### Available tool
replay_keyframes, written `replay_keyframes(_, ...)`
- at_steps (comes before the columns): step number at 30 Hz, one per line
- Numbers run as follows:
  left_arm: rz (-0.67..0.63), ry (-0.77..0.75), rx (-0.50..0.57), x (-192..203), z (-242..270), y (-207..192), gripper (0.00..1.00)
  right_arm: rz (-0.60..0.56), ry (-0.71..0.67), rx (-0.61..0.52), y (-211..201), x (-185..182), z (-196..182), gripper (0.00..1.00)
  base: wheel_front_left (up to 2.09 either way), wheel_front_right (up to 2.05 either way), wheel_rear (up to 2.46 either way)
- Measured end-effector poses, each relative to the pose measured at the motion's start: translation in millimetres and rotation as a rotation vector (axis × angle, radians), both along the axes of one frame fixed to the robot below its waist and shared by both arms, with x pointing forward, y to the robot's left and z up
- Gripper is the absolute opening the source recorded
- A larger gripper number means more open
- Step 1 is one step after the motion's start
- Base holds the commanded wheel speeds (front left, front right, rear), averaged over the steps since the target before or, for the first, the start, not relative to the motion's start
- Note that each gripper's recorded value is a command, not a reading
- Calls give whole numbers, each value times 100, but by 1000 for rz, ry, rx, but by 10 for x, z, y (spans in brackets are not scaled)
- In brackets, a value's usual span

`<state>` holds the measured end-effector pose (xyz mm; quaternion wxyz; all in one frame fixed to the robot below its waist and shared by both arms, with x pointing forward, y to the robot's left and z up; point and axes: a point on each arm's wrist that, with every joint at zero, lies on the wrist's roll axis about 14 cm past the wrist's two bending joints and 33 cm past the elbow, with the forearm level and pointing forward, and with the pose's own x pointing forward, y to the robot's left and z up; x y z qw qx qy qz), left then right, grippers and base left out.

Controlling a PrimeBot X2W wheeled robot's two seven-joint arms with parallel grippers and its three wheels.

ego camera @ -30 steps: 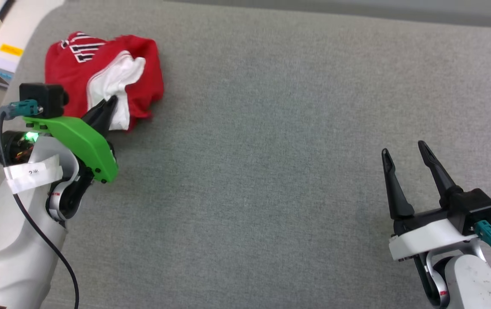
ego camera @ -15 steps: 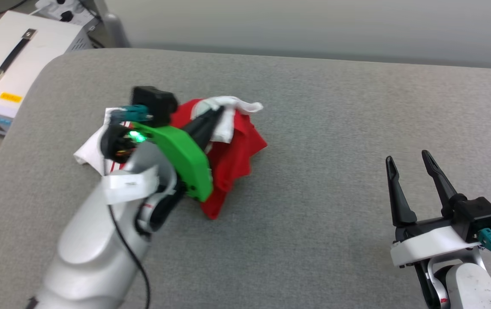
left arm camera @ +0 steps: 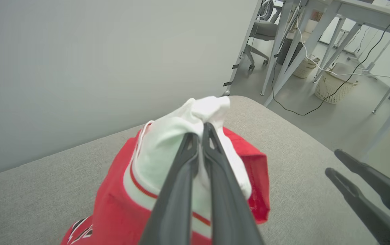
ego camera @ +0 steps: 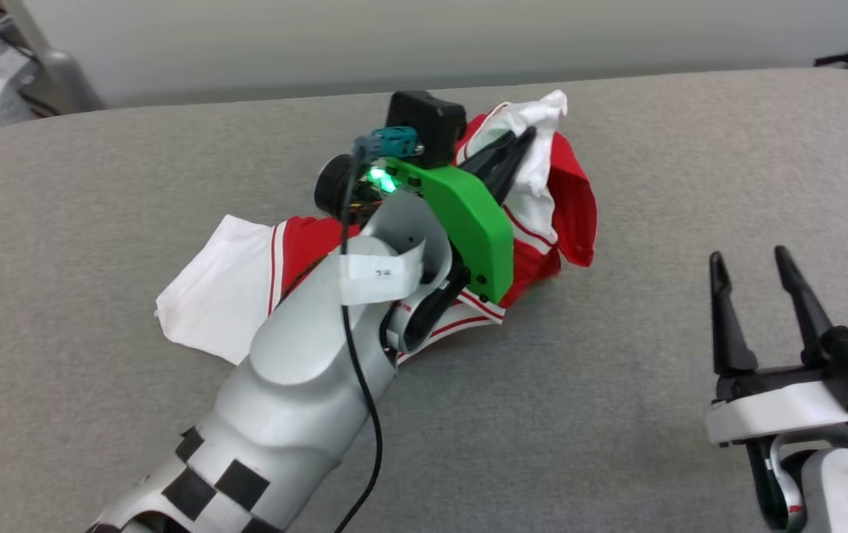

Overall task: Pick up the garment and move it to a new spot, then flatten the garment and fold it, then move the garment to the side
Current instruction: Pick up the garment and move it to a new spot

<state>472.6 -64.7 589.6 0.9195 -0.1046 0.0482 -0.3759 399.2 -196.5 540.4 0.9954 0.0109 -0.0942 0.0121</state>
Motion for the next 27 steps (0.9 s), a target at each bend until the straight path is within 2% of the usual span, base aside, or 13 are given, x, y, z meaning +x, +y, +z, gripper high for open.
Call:
replay_keyframes(3,-83,16,37,-85,-136,-266,0,-68,-7,6,-231,-59,26,100,0,0,0)
replay_keyframes(6,-207,66,68,-336,-365,-586,0,-125,-5,0,-422,-116,29,100,0,0,0)
replay_keyframes(12,-394,146,171,-815,-869,-919,0,-190,11,-6,-636,-154,-18,100,0,0,0)
replay_keyframes(13,-413,153,190,-872,-940,-937,97,-193,12,-7,-647,-151,-22,100,0,0,0)
replay_keyframes(14,-436,159,215,-942,-1028,-954,100,-196,13,-8,-657,-145,-24,100,0,0,0)
replay_keyframes(16,-466,178,242,-1051,-1149,-967,100,-193,13,-7,-649,-131,-27,100,0,0,0)
replay_keyframes(19,-466,189,224,-1089,-1174,-956,100,-180,14,-5,-607,-108,-36,100,0,0,0)
replay_keyframes(24,-388,170,161,-952,-1071,-858,100,-134,15,1,-453,-53,-45,100,0,0,0)
replay_keyframes(27,-296,120,121,-755,-930,-734,100,-113,4,1,-382,-35,-11,100,0,0,0)
